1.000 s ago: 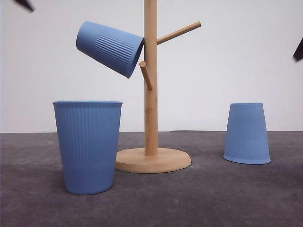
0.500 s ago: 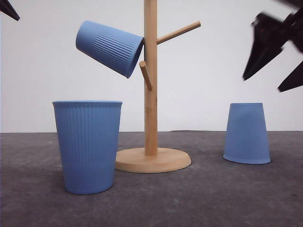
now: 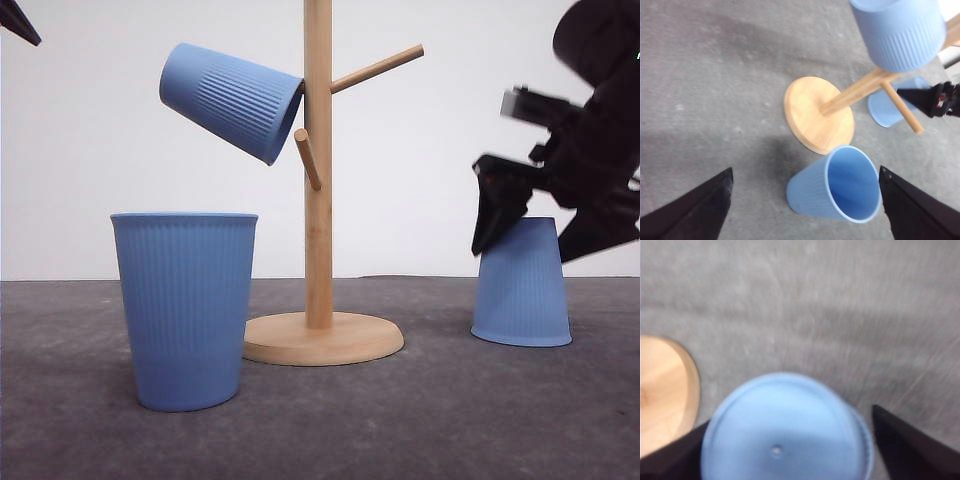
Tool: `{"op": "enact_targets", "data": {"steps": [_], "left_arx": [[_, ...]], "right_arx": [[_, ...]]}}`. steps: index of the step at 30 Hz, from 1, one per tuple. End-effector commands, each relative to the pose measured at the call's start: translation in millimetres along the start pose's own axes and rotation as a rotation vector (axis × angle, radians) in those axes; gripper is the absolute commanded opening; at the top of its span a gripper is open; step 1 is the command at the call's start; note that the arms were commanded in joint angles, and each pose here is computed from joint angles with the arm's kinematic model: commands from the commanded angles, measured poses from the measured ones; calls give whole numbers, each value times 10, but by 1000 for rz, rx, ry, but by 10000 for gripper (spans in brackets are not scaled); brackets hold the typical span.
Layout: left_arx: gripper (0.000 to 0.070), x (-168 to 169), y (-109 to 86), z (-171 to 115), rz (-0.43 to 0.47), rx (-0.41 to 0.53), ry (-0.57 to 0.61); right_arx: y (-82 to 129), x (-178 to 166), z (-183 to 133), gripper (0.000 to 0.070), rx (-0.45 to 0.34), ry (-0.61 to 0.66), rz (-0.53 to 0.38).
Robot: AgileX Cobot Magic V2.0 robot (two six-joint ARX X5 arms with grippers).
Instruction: Place three cups
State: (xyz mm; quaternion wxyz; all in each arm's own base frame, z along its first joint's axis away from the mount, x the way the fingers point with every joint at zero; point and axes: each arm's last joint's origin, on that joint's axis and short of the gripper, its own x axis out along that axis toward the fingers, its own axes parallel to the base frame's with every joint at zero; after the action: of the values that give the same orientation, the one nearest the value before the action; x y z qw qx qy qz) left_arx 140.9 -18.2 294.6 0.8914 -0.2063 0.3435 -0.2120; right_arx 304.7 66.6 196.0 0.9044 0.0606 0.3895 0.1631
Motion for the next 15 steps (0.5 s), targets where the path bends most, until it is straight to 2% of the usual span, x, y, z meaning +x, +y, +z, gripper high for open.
{"op": "enact_targets", "data": {"steps": [1,6,11,15], "left_arx": [[541,-3,-8,27,0,6,-11],[541,-3,-9,27,0,6,-11],[541,-3,-9,27,0,8,-12],[541,-3,-10,34,-2,18,-18]], "right_arx": [[17,0,42,373,-13,0,5],[75,-213,46,363,4,26,66],[123,-676,57,363,39,19,127],[84,-1126,55,363,57,-60,179]]}}
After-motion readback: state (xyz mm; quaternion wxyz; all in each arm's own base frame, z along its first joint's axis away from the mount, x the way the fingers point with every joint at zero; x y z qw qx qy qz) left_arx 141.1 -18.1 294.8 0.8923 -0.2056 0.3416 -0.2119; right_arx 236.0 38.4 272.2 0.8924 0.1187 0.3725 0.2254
